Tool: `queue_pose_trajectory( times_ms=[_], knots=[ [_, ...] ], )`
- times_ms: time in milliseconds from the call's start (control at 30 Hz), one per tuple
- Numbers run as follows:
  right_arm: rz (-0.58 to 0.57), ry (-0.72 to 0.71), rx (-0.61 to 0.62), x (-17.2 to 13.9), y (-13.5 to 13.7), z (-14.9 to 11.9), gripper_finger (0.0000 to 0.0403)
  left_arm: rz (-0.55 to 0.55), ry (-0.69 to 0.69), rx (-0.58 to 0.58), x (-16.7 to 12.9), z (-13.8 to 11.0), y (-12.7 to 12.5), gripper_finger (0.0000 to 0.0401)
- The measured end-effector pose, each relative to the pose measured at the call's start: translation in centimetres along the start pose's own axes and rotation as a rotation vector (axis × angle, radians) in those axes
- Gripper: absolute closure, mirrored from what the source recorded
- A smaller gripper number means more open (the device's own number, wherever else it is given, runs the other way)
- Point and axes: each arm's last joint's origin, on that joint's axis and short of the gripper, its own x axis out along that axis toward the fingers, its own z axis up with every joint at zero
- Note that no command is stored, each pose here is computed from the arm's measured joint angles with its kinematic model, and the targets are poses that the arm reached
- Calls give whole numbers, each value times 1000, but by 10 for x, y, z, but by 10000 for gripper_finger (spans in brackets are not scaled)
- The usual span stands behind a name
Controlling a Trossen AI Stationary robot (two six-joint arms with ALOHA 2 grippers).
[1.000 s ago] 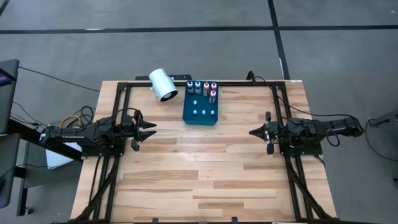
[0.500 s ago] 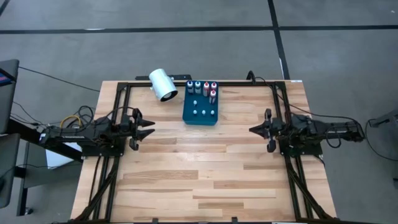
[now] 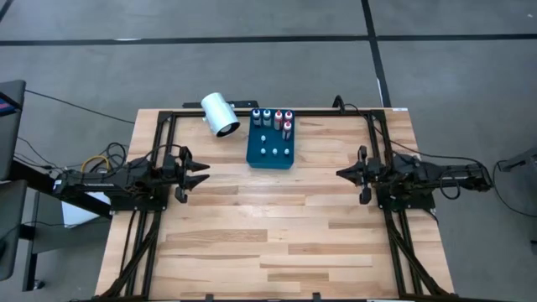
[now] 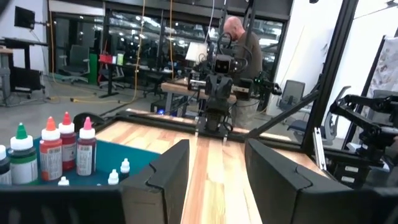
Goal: Pick & Place food coloring
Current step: Return to Home Position
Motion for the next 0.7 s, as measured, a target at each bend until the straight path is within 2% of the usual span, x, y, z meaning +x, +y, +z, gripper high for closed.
queue_pose_trajectory(
  times_ms=[167, 433, 700],
  knots=[
    [1, 46, -4, 0, 0, -4, 403, 8, 50, 3, 0, -5, 1, 254],
    [2, 75, -6, 0, 0, -7, 403, 36, 241, 14, -3, -23, 4, 254],
    [3, 78, -6, 0, 0, -8, 403, 31, 271, 14, -2, -24, 3, 254]
  ],
)
